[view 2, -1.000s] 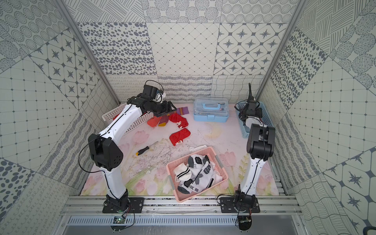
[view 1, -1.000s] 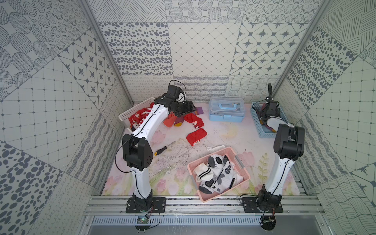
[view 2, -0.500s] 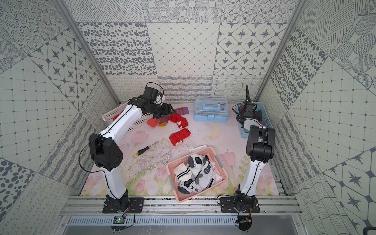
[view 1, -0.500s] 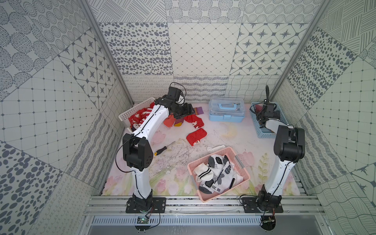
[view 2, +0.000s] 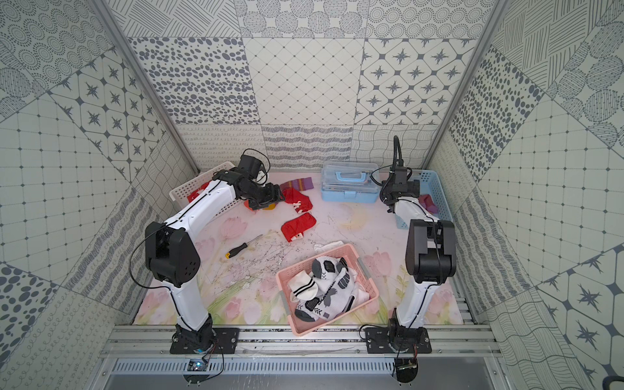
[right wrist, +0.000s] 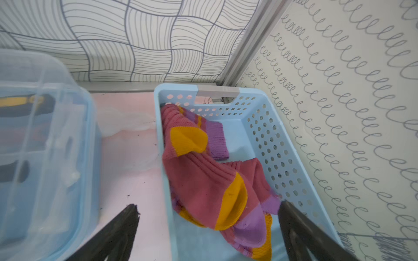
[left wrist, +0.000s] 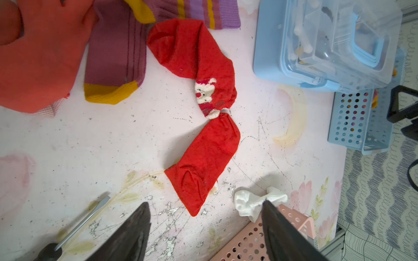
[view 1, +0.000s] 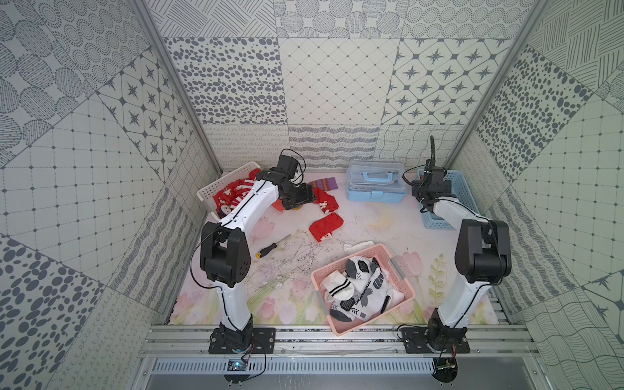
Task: Sort the socks into the basket by color
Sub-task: Pick up the sock from the center of the board.
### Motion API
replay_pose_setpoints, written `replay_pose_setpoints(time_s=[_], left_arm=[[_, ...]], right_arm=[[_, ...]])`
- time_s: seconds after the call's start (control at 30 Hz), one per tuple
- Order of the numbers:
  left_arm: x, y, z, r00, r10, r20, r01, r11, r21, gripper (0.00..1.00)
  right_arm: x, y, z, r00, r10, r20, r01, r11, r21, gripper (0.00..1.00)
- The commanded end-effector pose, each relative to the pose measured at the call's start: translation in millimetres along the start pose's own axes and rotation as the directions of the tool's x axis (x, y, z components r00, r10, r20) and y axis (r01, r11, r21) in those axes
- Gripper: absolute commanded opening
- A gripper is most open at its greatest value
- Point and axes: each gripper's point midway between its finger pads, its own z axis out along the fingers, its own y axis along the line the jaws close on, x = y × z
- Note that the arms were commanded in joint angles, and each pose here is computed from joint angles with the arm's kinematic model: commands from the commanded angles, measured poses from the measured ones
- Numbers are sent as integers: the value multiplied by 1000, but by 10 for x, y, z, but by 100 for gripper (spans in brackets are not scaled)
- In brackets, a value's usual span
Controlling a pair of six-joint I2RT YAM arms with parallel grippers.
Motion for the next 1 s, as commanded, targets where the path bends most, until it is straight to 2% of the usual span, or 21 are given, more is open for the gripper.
replay_pose_setpoints(time_s=[0.0, 0.2, 0.3, 0.53, 0.73, 0.97], left_arm=[[-31, 195, -14, 1000, -15, 19, 16, 998, -65, 77], [-115, 270, 41, 999, -16, 34, 18, 997, -71, 77], [-179, 341, 66, 999, -3, 42, 7, 994, -112, 77], [-421, 586, 149, 997, -1, 73, 15, 983, -180, 77], [-683, 682, 311, 995, 37, 90, -16, 975, -220, 76], [-1002, 776, 625, 991, 56, 118, -24, 967, -254, 72]], right_arm=[[-30, 169, -219, 999, 48, 2, -47, 997, -65, 98], [-13, 408, -450, 998, 61, -19, -63, 984, -168, 98], [-38, 545, -641, 997, 72, -32, -78, 968, -237, 98], [-56, 981, -1170, 991, 94, -97, -126, 905, -407, 98], [-86, 1503, -1757, 990, 55, -131, -122, 808, -576, 98], [-161, 2022, -2409, 995, -22, -93, -51, 700, -712, 98]])
